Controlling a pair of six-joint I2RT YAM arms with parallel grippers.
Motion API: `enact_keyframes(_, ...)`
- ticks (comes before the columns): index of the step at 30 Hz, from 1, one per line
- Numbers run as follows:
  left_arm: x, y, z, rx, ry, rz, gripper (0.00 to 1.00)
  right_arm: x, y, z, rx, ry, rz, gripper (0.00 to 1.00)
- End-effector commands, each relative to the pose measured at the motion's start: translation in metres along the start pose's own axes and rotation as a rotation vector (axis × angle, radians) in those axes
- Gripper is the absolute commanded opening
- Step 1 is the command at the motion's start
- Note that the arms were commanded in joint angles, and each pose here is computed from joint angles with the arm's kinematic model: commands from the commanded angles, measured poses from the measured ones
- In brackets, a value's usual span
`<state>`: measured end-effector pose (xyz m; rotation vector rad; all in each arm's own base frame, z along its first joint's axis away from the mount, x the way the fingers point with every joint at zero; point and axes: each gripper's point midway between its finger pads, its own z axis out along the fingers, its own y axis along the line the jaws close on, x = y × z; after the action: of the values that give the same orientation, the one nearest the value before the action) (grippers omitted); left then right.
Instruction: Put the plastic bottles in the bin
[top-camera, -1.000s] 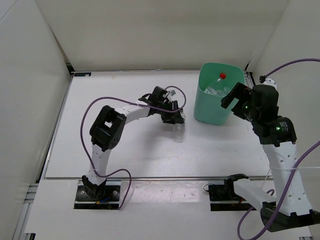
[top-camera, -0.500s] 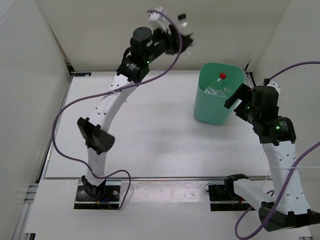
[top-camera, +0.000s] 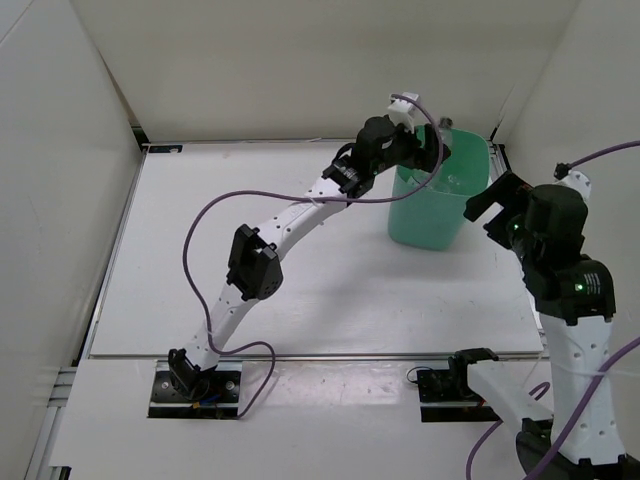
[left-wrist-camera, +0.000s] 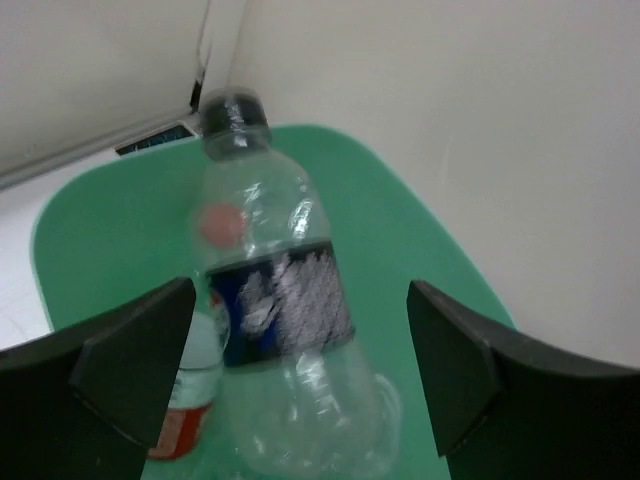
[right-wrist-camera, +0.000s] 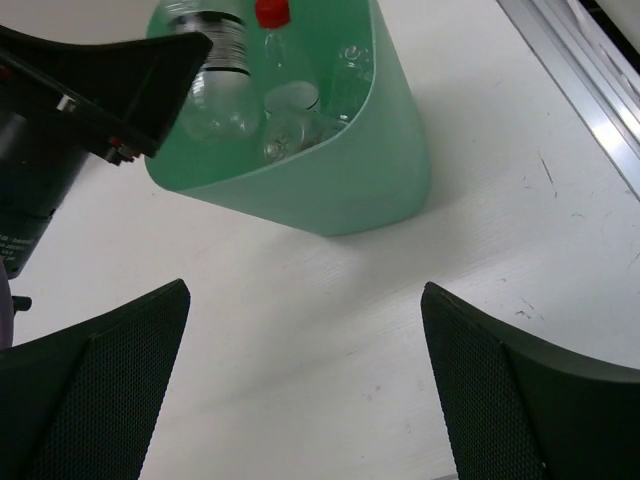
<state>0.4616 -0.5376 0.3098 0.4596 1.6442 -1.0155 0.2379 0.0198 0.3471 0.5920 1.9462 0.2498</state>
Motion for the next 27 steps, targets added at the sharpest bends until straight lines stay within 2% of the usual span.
enact_keyframes(1, -0.072, -0.024, -0.026, 0.018, -0.137, 0.011, 0.99, -0.015, -0.001, -0.018, -0.024, -0.072, -0.014, 1.0)
enact_keyframes(6, -0.118, -0.035, -0.058, -0.014, -0.206, 0.084, 0.99, -0.007, -0.008, -0.016, -0.001, -0.057, -0.019, 1.0)
enact_keyframes(10, -0.145, -0.018, -0.113, -0.171, -0.237, 0.115, 0.99, 0.011, -0.018, 0.0, 0.081, 0.027, -0.003, 1.0)
enact_keyframes(12, -0.136, -0.006, -0.15, -0.258, -0.214, 0.121, 0.99, 0.02, -0.022, 0.006, 0.11, 0.068, 0.002, 1.0)
enact_keyframes(13, -0.157, -0.008, -0.182, -0.287, -0.257, 0.118, 0.99, 0.029, -0.026, 0.013, 0.137, 0.105, 0.0, 1.0)
enact_keyframes(14, -0.115, 0.012, -0.189, -0.338, -0.171, 0.12, 0.99, 0.03, -0.027, 0.016, 0.142, 0.116, 0.003, 1.0)
enact_keyframes(16, -0.096, 0.026, -0.217, -0.41, -0.142, 0.105, 0.99, 0.043, -0.022, 0.026, 0.129, 0.182, -0.002, 1.0)
enact_keyframes(17, -0.109, 0.027, -0.247, -0.463, -0.196, 0.088, 0.99, 0.049, -0.022, 0.03, 0.127, 0.213, -0.016, 1.0)
enact_keyframes(18, -0.072, 0.044, -0.259, -0.516, -0.125, 0.085, 0.99, 0.055, -0.022, 0.032, 0.13, 0.247, -0.019, 1.0)
enact_keyframes(21, -0.043, 0.061, -0.309, -0.609, -0.096, 0.074, 0.99, 0.067, -0.011, 0.039, 0.087, 0.335, -0.037, 1.0)
enact_keyframes(27, -0.023, 0.085, -0.376, -0.789, -0.074, 0.085, 0.99, 0.074, -0.014, 0.042, 0.072, 0.338, -0.063, 1.0)
